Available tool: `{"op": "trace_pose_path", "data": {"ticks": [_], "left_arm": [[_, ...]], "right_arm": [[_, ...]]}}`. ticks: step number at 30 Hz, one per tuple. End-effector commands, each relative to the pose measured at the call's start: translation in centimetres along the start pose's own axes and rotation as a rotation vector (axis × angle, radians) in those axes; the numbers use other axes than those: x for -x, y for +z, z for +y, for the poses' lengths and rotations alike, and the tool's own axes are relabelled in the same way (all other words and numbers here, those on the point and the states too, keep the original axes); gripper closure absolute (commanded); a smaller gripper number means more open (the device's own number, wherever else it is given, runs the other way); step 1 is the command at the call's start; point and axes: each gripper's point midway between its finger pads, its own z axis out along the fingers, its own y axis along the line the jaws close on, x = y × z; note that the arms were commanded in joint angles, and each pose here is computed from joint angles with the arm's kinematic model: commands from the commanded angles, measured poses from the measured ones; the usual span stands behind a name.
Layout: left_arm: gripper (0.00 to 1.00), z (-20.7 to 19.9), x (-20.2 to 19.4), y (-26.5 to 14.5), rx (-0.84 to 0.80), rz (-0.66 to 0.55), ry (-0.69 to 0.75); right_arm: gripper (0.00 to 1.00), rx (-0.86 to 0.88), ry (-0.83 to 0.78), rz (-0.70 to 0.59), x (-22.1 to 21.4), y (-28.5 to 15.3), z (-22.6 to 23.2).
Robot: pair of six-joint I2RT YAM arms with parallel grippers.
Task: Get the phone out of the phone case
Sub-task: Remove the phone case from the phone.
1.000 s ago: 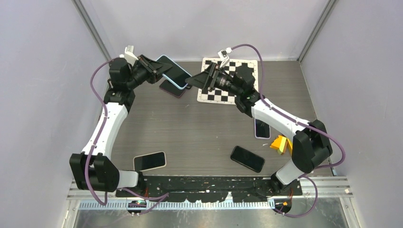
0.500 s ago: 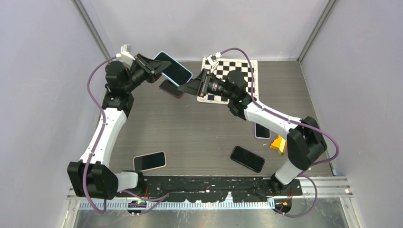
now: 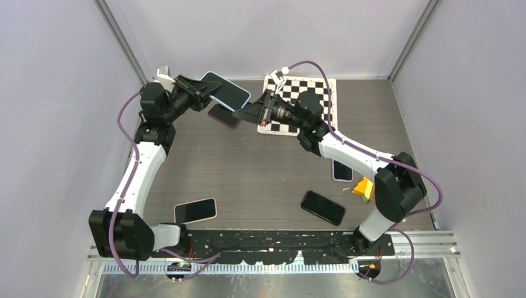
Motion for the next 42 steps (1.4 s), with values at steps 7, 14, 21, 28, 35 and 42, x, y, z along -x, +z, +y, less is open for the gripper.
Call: {"op": "trace_pose_path", "data": {"ticks": [7,14,21,28,35,42], "left_arm": [[1.00,-2.2,-1.3,-0.5,-0.048,0.057,-0.279],[1.00,0.2,-1.4,-0.1,-0.020,0.051,-0.352],[1.00,2.1,-0.7,0.4,0.020,0.076,-0.214],[1.00,3.5,-1.6,0.2,-0.050,0.252,0.012],[1.00,2.6,-3.4,-1.3,-0.137,0.366,0.247],[1.00,1.3,-4.6,-2.5,-0.199,0.453,0.336]], "right_arm": [[0.99,-0.222,-0.177,0.043,-0.5,-0.5,-4.9],[0.99,-0.221,-0.194,0.051,-0.7,-0.7,-4.9],[0.21,-0.208,-0.225,-0.029,1.0,-2.4,-3.0],[0.16,-0.143,-0.178,0.055,-0.1,-4.6,-2.5],[0.19,-0.098,-0.109,0.165,-1.2,-4.7,-1.8],[0.42,-0.062,-0.018,0.169,-1.1,-3.6,-2.1]]}}
